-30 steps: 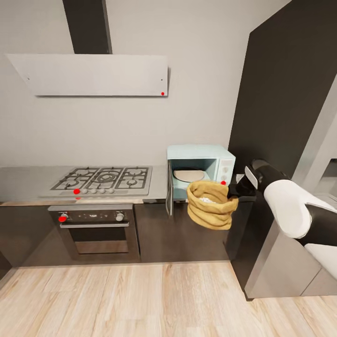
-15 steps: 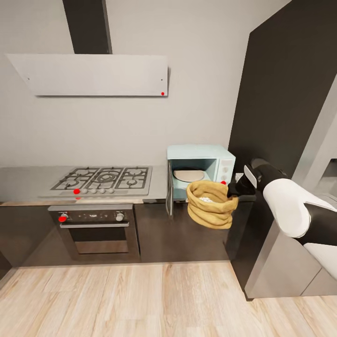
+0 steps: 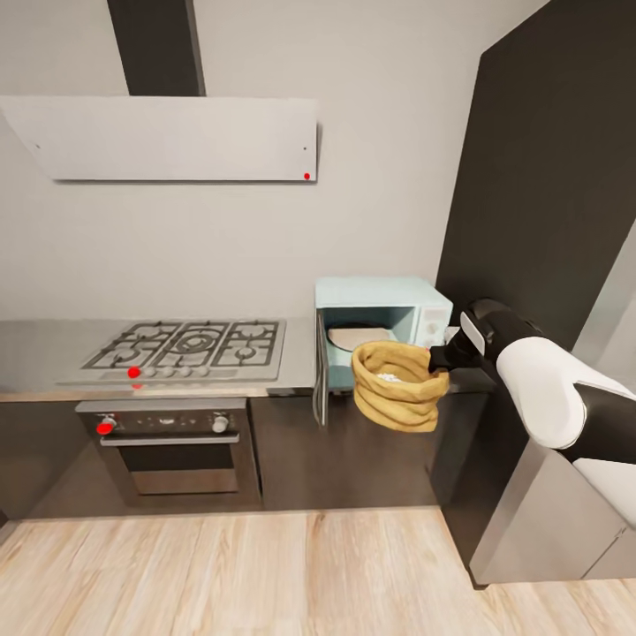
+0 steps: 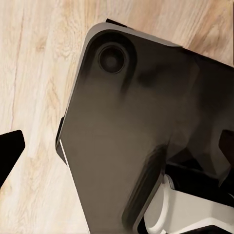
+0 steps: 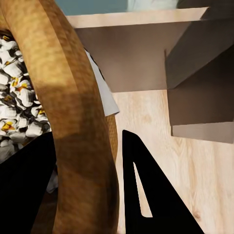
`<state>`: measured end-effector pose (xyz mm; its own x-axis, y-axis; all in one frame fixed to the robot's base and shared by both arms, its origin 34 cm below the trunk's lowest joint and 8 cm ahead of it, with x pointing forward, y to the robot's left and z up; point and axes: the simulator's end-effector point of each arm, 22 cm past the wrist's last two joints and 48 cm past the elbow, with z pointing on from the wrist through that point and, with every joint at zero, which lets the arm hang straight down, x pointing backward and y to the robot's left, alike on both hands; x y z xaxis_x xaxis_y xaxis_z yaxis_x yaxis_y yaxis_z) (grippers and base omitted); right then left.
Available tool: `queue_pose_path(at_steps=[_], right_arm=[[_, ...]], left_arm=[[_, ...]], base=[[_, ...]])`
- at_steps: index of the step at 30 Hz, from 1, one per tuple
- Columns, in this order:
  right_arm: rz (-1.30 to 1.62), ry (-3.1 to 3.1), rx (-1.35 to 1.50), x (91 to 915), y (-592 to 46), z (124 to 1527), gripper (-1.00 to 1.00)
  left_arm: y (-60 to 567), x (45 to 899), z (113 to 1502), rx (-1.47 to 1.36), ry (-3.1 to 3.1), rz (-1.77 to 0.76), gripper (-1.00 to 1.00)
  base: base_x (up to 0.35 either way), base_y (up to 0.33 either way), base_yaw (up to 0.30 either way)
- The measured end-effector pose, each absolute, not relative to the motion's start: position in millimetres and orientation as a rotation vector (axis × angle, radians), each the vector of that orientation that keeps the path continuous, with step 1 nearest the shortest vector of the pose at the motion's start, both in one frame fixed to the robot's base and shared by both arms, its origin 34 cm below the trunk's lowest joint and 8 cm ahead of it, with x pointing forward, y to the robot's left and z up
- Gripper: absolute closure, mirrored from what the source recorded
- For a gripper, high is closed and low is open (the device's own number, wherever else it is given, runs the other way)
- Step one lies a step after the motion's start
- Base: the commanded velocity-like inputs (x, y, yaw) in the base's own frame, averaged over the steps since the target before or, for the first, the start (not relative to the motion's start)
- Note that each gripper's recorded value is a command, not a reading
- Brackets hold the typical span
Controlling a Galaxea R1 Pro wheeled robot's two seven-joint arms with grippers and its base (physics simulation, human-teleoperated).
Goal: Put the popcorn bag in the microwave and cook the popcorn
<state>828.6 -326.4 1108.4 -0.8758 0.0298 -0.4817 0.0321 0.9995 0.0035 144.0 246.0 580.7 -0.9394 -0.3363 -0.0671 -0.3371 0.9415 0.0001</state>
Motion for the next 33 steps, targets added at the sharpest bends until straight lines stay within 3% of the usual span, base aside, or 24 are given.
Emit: queue_pose_path(at_steps=[33], right_arm=[[0.018,2.635,0.054,829.1,-324.4,1109.1,1.00]], left_arm=[[246.2,144.2,580.7,-0.525,3.030,0.018,-1.00]], base=[[0.225,0.000,0.000]])
